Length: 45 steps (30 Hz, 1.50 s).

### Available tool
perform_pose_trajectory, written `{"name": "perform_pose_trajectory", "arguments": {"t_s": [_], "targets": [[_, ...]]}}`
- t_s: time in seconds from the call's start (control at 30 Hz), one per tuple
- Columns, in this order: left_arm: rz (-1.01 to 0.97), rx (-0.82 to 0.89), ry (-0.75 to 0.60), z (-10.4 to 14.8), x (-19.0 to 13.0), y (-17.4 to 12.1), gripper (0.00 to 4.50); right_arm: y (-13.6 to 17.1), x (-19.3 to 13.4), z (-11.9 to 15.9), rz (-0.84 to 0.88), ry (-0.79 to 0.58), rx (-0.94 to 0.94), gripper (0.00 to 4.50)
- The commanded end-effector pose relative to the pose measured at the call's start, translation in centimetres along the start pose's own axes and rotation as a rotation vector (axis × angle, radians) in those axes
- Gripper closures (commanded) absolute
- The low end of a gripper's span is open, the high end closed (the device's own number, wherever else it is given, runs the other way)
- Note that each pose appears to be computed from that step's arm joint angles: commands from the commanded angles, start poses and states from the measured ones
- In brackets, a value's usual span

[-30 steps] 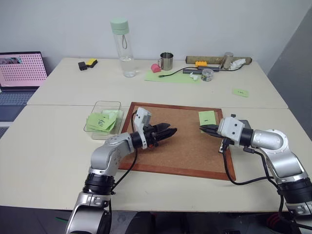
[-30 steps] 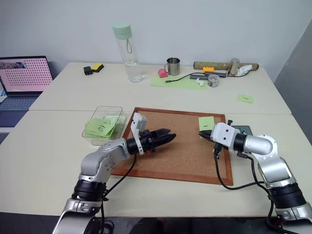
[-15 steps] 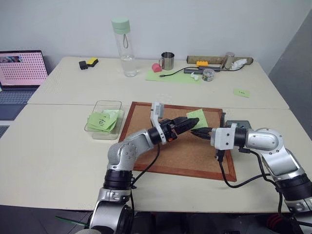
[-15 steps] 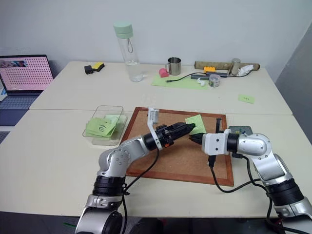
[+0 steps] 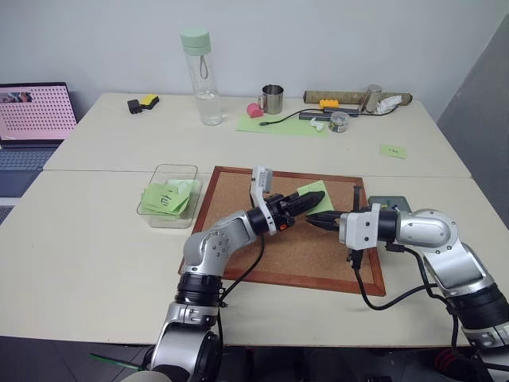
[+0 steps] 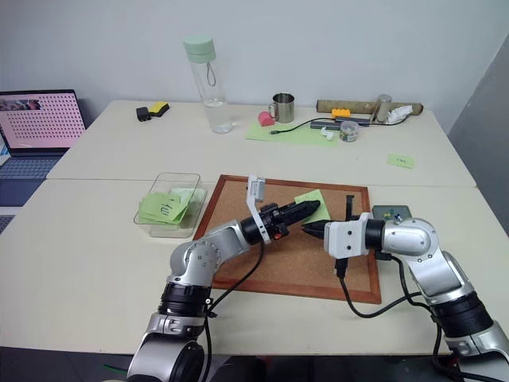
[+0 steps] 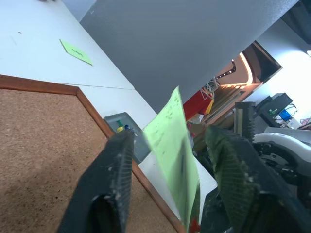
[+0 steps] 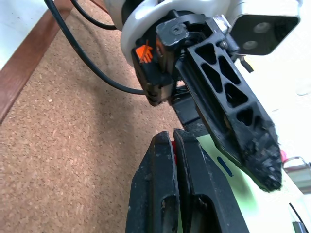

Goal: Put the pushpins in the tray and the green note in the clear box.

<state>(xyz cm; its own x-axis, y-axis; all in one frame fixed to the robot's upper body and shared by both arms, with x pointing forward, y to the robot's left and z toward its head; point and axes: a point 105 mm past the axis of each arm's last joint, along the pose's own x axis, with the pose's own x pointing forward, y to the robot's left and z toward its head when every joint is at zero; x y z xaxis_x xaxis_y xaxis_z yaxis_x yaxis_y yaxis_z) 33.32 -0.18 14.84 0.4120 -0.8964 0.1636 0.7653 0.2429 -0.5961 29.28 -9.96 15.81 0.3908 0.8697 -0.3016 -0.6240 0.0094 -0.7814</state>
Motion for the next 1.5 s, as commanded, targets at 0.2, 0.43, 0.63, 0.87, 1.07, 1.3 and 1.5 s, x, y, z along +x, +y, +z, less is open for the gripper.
{"name": "perform_pose_trajectory", "arguments": {"t_s": [0.2, 0.43, 0.63, 0.87, 1.07, 1.3, 1.5], "targets": [[-0.030, 0.032, -0.009, 0.0, 0.3, -0.5, 3.94, -0.6, 0.0, 1.1, -0.012, -0.034, -0.041, 4.50], [0.016, 0.049, -0.014, -0.1, 0.1, 0.4, 4.46, -0.8, 0.1, 1.2, -0.028, -0.044, -0.040, 4.50], [0.091, 0.099, -0.017, -0.2, 0.0, 1.7, 4.46, -2.2, -0.4, 2.4, -0.100, -0.096, 0.003, 4.50], [0.152, 0.122, -0.028, -0.5, 0.1, 3.0, 4.46, -3.5, -2.3, 2.5, -0.207, -0.095, 0.152, 4.50], [0.106, 0.191, -0.051, 0.7, 0.0, 1.3, 4.46, -4.6, -7.4, -3.5, -0.432, 0.156, 0.407, 4.50], [0.115, 0.319, -0.048, 1.7, -1.1, 0.1, 4.46, -2.7, -11.7, -10.6, -0.587, 0.422, 0.621, 4.50], [0.112, 0.379, -0.023, 1.6, -1.7, -0.4, 4.46, -1.4, -12.6, -13.9, -0.614, 0.535, 0.735, 4.50]]}}
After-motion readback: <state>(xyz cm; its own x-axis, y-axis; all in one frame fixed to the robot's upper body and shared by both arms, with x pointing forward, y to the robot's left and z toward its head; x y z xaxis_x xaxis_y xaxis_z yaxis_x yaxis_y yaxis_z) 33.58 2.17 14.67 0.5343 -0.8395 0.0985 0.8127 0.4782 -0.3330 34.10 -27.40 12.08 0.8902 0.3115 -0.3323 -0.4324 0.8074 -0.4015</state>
